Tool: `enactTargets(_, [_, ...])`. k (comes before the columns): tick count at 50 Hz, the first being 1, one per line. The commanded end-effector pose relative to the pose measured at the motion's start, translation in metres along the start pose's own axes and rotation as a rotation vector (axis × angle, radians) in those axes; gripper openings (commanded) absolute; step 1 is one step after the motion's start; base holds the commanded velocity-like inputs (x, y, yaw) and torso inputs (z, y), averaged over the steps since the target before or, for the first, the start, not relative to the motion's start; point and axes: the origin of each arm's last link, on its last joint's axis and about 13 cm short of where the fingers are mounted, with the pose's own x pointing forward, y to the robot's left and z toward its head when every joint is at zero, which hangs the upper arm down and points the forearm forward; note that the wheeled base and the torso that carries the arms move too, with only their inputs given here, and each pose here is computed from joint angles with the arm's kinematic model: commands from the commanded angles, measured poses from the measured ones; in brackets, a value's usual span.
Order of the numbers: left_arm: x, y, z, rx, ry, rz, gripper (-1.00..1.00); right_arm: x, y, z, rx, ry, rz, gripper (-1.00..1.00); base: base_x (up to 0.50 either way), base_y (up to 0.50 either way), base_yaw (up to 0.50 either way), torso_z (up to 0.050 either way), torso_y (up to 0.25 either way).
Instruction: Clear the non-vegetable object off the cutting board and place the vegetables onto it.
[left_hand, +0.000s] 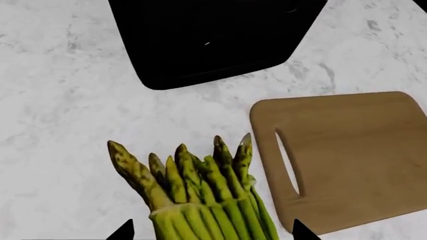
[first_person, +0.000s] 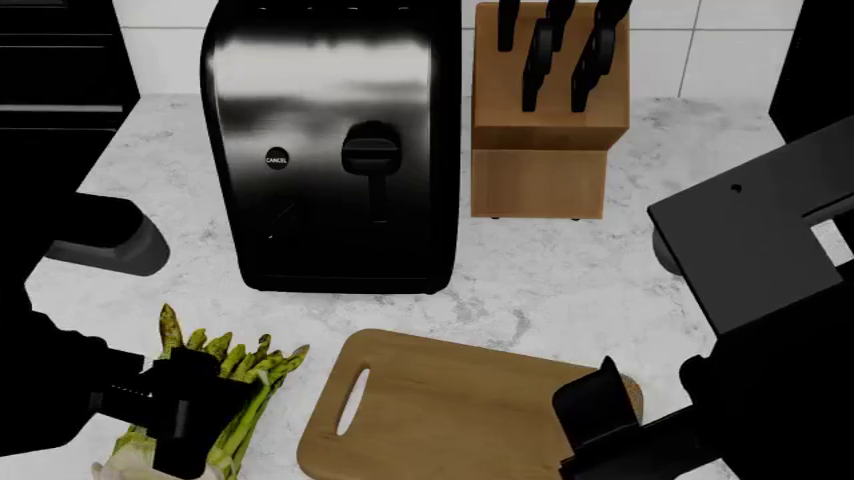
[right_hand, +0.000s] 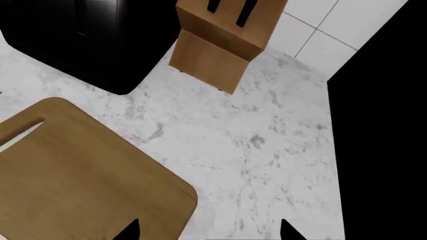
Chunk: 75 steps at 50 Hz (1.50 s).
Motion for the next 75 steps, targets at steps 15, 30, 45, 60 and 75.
enactTargets(15, [0.022, 0.004, -0.015, -0.039, 0.057, 0.002, 1.00, -0.001, 0.002, -0.004, 0.001, 0.003, 0.010, 1.00, 0.00, 0.00, 0.00, 0.000, 0.000])
enactTargets(30, [0.028, 0.007, -0.021, -0.056, 0.062, 0.031, -1.00, -0.001, 0.003, -0.005, 0.000, 0.001, 0.014, 1.00, 0.00, 0.00, 0.00, 0.000, 0.000])
enactTargets(45, [0.008, 0.000, -0.019, -0.034, 0.028, 0.023, -1.00, -0.005, 0.002, -0.002, -0.004, -0.006, 0.009, 1.00, 0.00, 0.00, 0.00, -0.001, 0.000])
enactTargets(60, [-0.029, -0.022, 0.000, 0.043, -0.057, -0.054, -1.00, -0.012, 0.002, 0.002, -0.009, -0.018, -0.007, 1.00, 0.00, 0.00, 0.00, 0.000, 0.000])
enactTargets(75, [-0.045, -0.040, 0.026, 0.103, -0.119, -0.095, -1.00, -0.019, 0.000, -0.002, -0.001, -0.031, -0.025, 1.00, 0.00, 0.00, 0.00, 0.000, 0.000])
